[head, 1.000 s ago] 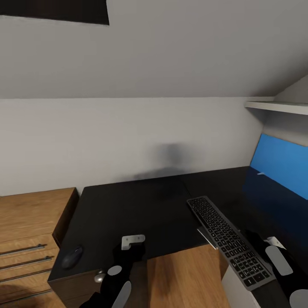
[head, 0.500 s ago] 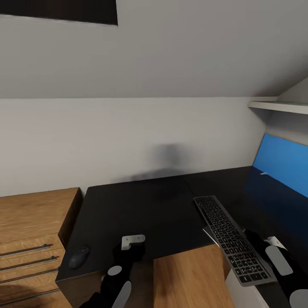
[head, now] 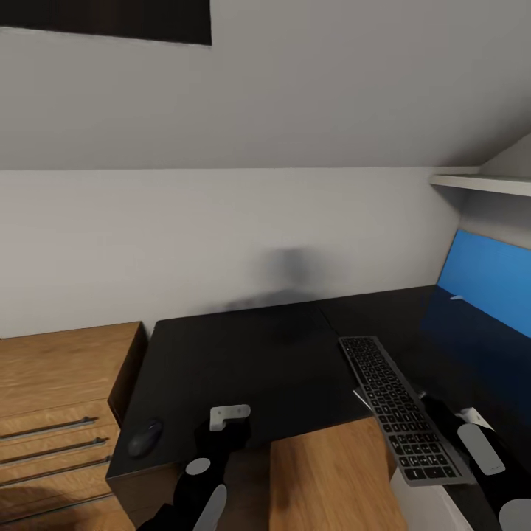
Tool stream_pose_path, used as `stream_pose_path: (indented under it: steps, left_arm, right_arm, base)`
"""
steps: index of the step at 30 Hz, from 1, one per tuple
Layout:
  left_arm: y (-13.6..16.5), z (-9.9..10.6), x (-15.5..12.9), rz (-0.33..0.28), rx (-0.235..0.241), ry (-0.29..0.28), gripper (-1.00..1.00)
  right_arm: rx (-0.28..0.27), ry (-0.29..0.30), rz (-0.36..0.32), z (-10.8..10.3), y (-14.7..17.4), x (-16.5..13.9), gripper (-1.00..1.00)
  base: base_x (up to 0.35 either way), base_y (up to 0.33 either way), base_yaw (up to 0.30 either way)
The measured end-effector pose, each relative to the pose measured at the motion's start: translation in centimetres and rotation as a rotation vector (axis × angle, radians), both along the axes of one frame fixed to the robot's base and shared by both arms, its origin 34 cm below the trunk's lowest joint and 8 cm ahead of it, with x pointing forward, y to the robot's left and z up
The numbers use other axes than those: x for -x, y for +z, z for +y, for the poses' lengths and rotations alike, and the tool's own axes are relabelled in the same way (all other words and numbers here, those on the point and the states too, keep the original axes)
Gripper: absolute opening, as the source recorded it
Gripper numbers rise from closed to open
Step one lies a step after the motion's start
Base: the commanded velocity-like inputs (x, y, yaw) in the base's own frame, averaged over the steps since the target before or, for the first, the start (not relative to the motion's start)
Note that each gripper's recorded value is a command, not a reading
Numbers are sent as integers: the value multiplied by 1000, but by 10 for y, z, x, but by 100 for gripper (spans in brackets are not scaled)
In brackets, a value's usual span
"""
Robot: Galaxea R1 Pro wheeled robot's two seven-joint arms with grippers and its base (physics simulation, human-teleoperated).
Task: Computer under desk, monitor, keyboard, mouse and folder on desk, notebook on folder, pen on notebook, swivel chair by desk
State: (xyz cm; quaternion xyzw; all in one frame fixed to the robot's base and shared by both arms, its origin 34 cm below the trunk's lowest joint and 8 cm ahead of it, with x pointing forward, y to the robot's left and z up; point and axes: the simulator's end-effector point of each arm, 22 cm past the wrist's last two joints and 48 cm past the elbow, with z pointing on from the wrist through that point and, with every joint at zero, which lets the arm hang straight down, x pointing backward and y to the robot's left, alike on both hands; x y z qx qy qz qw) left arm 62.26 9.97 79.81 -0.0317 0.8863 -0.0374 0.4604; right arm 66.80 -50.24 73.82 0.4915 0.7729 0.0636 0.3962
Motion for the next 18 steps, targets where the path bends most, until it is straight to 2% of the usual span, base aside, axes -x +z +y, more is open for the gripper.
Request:
stream_pose_path:
  steps: [10,18]
  left_arm:
    - [0,0,0,0,0,0,100]
    - [0,0,0,0,0,0,100]
  right_arm:
    - [5,1,0,-1,1,0,100]
    - [0,1,0,1,0,0,100]
  base:
    - [-33,135,0]
    - [-47,70,0]
